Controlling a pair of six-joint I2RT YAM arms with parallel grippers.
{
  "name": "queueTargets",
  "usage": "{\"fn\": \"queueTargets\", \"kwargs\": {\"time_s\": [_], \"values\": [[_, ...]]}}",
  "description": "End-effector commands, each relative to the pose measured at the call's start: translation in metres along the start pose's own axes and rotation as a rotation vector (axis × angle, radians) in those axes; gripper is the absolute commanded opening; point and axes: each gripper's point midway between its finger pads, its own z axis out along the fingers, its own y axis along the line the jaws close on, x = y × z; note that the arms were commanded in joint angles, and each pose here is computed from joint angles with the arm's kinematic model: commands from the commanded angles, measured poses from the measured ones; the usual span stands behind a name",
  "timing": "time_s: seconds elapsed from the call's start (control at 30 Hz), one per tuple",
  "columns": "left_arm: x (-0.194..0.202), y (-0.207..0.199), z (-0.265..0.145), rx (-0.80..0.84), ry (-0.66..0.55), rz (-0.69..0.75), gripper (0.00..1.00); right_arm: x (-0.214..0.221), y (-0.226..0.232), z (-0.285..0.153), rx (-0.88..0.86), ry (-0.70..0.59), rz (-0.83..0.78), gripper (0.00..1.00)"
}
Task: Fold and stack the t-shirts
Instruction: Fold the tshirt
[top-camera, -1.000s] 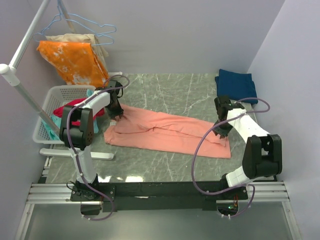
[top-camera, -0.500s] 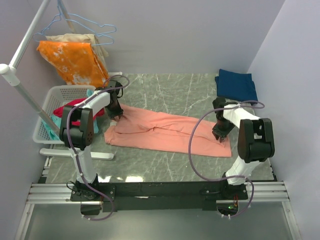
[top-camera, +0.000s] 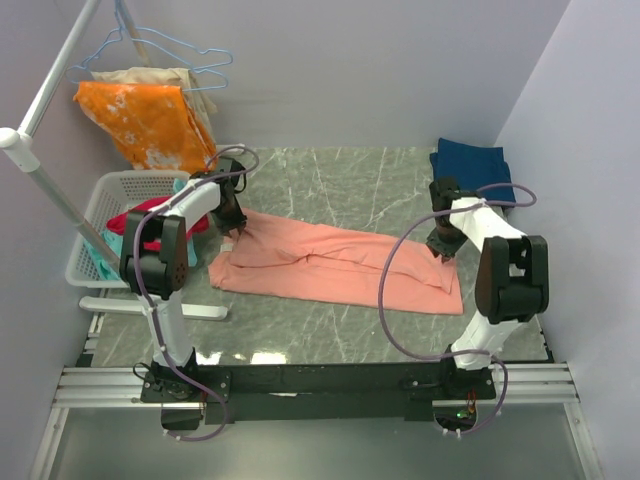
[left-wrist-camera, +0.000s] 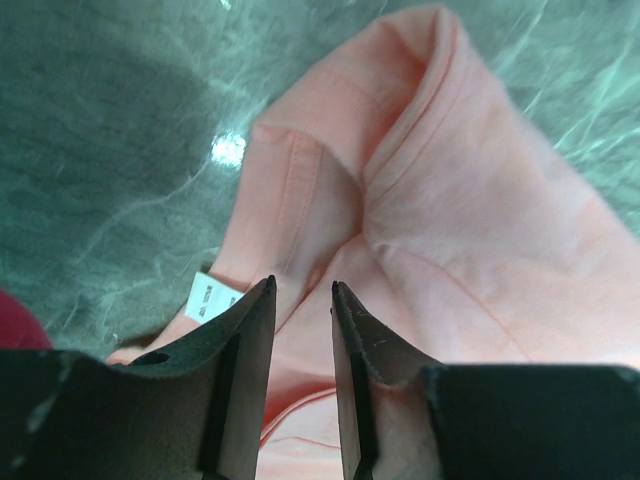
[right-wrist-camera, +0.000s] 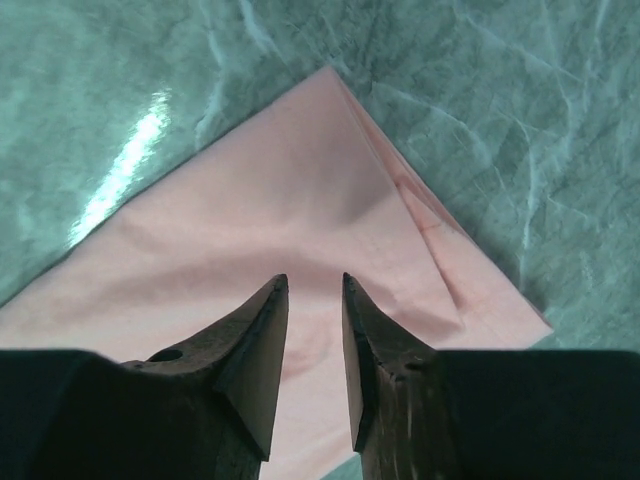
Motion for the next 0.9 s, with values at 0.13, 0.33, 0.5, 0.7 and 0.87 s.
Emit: {"fn": "queueTargets", "kwargs": {"time_s": [0.13,0.33,0.5,0.7,0.87], "values": [[-0.009,-0.007,0.008,-0.021,-0.005,-0.027,0.35,-0.002,0.004,0.031,0.078,0.040,-0.013,0.38],[-0.003,0.004,0.023,-0.099,0.022,-0.032,0.34,0.001,-0.003,0.044,0.129,0.060,-0.033,0.39],[-0.004,0.010,0.028,-0.139,0.025,-0.040,0.34,-0.015,-0.018,0.053,0.186,0.053,-0.005,0.40],[-0.007,0.011,0.025,-0.151,0.022,-0.042,0.34,-0.042,-0.022,0.058,0.244,0.053,-0.006,0.40],[-0.009,0.008,0.025,-0.138,0.027,-0.039,0.33,-0.065,-0.016,0.059,0.245,0.023,-0.001,0.40]]}}
